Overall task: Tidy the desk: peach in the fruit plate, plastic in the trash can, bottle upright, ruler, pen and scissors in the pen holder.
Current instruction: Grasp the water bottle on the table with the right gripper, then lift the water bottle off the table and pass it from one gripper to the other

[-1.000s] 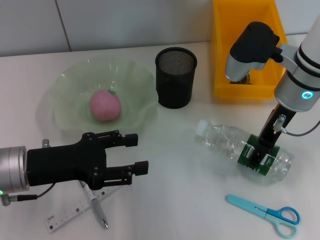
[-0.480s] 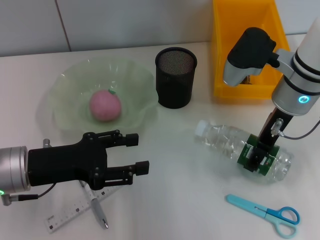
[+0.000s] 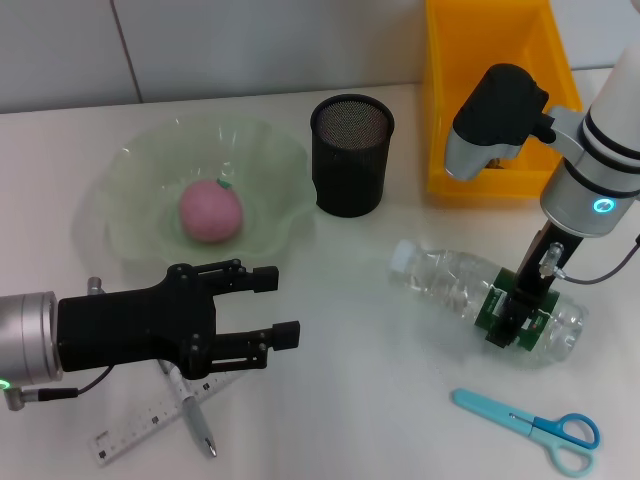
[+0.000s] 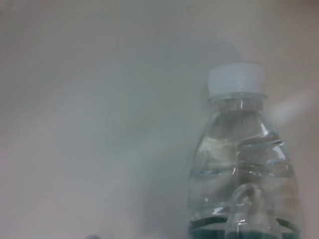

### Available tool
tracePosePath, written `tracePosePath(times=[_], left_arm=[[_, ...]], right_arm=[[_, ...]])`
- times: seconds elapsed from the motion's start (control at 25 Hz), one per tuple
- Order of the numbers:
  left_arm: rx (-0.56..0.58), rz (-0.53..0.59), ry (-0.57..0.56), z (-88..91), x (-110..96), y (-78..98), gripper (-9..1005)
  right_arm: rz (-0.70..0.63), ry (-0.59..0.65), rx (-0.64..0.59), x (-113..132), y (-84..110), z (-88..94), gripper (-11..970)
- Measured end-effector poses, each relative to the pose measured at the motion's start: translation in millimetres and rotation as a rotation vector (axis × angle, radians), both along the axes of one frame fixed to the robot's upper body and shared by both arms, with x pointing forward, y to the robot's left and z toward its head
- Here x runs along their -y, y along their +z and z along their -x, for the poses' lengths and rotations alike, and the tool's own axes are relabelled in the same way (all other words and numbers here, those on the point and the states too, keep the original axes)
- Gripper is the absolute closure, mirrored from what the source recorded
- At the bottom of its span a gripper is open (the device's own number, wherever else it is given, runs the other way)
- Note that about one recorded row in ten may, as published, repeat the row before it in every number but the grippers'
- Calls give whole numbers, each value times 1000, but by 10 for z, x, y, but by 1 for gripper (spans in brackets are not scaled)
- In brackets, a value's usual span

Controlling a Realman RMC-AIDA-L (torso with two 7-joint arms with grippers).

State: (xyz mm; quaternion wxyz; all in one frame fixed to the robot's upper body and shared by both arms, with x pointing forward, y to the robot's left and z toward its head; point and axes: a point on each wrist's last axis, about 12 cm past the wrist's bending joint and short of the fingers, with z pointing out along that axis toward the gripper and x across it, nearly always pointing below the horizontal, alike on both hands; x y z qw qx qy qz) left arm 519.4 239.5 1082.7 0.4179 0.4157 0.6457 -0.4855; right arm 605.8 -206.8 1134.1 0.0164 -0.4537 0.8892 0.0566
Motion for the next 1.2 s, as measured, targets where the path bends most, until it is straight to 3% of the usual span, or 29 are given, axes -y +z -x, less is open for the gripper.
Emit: tracePosePath(times=[1.2], left_arm=[[5,8,3,-16,23,12,257]], right_arm=[[-26,19,-10,-25,-24,17,175]])
